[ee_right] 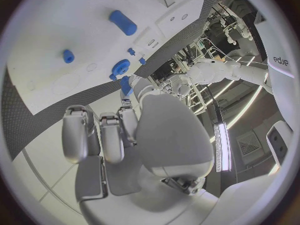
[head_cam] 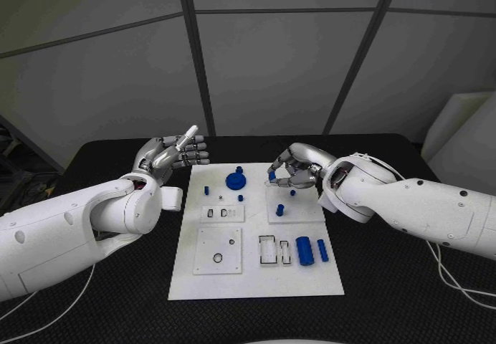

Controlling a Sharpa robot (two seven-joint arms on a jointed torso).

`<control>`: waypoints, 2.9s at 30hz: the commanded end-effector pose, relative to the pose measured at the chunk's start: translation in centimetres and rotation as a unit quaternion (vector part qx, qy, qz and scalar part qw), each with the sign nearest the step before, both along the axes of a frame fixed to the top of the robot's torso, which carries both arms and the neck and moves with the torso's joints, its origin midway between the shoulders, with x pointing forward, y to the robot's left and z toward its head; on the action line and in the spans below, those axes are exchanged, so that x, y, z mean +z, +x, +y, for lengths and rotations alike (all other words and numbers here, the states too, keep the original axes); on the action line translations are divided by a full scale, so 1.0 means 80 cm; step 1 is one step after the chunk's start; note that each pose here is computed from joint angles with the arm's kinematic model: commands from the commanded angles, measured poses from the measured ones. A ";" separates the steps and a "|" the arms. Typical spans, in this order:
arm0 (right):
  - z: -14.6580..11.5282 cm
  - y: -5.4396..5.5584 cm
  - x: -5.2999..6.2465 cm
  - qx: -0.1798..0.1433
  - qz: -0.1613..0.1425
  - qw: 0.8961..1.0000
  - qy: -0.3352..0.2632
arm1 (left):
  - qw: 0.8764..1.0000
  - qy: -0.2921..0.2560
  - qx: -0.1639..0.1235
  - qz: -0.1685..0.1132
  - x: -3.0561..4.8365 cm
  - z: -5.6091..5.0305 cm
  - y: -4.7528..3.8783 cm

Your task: Assemble the parts on the task board

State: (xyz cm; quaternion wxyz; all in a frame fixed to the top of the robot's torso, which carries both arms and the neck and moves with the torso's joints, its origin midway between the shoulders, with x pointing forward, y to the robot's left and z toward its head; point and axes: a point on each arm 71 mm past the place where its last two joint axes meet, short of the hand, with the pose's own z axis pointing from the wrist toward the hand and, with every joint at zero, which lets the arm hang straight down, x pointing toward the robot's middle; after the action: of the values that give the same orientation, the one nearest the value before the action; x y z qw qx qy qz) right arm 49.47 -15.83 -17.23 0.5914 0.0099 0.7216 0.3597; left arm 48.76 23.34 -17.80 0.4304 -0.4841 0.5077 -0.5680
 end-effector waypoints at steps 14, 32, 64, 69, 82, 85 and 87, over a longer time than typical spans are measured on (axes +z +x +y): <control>0.096 -0.021 -0.023 0.041 0.006 0.998 -0.052 | 1.000 -0.002 -0.013 -0.004 0.0008 -0.008 0.003; 0.127 -0.035 -0.048 0.052 -0.007 0.996 -0.077 | 1.000 -0.002 -0.019 -0.004 0.0012 -0.012 0.002; 0.137 -0.032 -0.068 0.054 0.007 0.994 -0.090 | 1.000 -0.002 -0.022 -0.003 0.0016 -0.013 0.001; 0.136 -0.031 -0.069 0.054 0.008 0.994 -0.092 | 1.000 -0.001 -0.022 -0.004 0.0019 -0.013 0.001; 0.140 -0.031 -0.072 0.059 0.016 0.993 -0.099 | 1.000 -0.001 -0.022 -0.004 0.0020 -0.013 0.001; 0.139 -0.031 -0.073 0.059 0.019 0.993 -0.101 | 1.000 -0.001 -0.022 -0.004 0.0020 -0.013 0.001; 0.139 -0.031 -0.074 0.060 0.021 0.993 -0.103 | 1.000 -0.001 -0.022 -0.004 0.0020 -0.013 0.001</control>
State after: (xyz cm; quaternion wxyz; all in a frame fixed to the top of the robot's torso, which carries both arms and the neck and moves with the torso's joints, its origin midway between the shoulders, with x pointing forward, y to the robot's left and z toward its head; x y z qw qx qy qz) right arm 47.06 -4.68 -22.73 0.5623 -0.0782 0.7564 0.3250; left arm 48.87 22.47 -17.84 0.4208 -0.4780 0.5143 -0.5743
